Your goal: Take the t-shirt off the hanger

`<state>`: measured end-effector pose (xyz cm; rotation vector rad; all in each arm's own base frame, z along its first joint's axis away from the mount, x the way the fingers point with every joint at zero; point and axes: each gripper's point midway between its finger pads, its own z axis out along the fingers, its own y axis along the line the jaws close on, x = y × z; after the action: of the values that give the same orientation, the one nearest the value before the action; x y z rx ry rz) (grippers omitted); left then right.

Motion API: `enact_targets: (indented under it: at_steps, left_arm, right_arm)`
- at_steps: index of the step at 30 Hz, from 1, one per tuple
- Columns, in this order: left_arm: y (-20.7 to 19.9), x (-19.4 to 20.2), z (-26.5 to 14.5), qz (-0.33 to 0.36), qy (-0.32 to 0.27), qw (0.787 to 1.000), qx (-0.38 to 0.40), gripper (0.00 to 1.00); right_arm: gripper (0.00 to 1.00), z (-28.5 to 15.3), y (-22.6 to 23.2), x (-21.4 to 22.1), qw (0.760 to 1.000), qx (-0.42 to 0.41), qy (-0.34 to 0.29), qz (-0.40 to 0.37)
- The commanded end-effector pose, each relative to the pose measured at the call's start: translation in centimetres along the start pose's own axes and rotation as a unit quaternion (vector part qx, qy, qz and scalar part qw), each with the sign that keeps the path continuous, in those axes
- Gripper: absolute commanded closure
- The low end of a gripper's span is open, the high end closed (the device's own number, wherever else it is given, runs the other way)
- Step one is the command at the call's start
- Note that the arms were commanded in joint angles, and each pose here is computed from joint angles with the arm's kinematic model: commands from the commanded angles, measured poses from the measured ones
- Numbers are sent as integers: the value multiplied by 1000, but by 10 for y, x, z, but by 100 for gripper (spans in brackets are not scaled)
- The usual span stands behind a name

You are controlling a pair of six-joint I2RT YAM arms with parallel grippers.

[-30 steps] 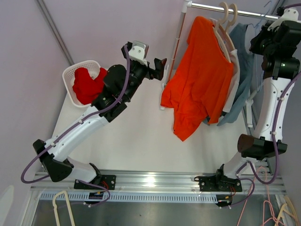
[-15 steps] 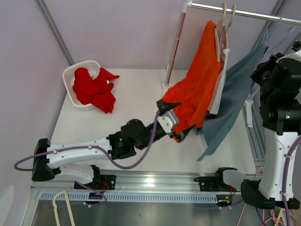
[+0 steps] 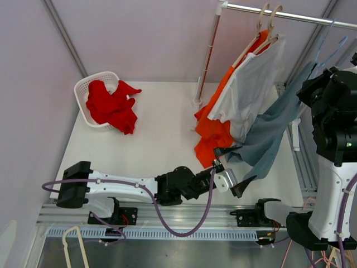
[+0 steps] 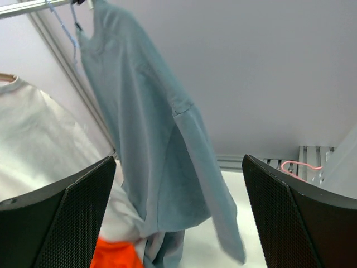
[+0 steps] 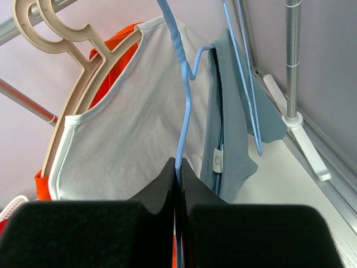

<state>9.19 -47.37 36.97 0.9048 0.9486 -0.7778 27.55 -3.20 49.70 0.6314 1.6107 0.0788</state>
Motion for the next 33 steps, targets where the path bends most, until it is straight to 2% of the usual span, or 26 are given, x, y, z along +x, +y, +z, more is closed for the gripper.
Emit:
enact_targets:
  at_steps: [1,10,15,16,17,18,19,21,22,25,27,33]
  left_arm:
    - [3,-43,16,-10,-68,998,-5,1]
    - [-13,-20,51,-5,-42,999,-6,0]
    - [-23,14,79,-23,1,1000,9,2]
    - [-17,25,83,-33,12,999,0,8]
    - [-9,20,90,-40,9,999,-16,13]
    - [-7,36,94,-38,24,999,-30,19]
    - [2,45,94,-32,38,997,-59,33]
    - [9,45,100,-25,42,996,-80,52]
    - [11,52,101,-18,55,995,-87,73]
    - [20,51,100,-15,66,992,-107,99]
    - [21,51,93,-16,72,991,-110,99]
    - [19,-14,56,-30,29,994,-100,99]
  right_arm:
    - [100,-14,14,-22,999,-33,-31,25]
    - [100,-25,15,-26,998,-46,-33,31]
    - [100,-33,20,-28,997,-62,-31,32]
    - [100,-35,20,-29,997,-65,-31,32]
    - [100,-37,21,-30,997,-68,-31,33]
    - [100,-37,21,-30,997,-70,-31,32]
    - [100,-39,21,-31,997,-70,-32,33]
    - [100,-40,22,-33,996,-73,-33,32]
    - [100,-41,21,-33,996,-72,-34,31]
    - [100,-37,23,-31,996,-72,-32,30]
    - [100,-30,22,-26,997,-67,-26,24]
    - [100,8,19,-17,999,-34,-31,-1]
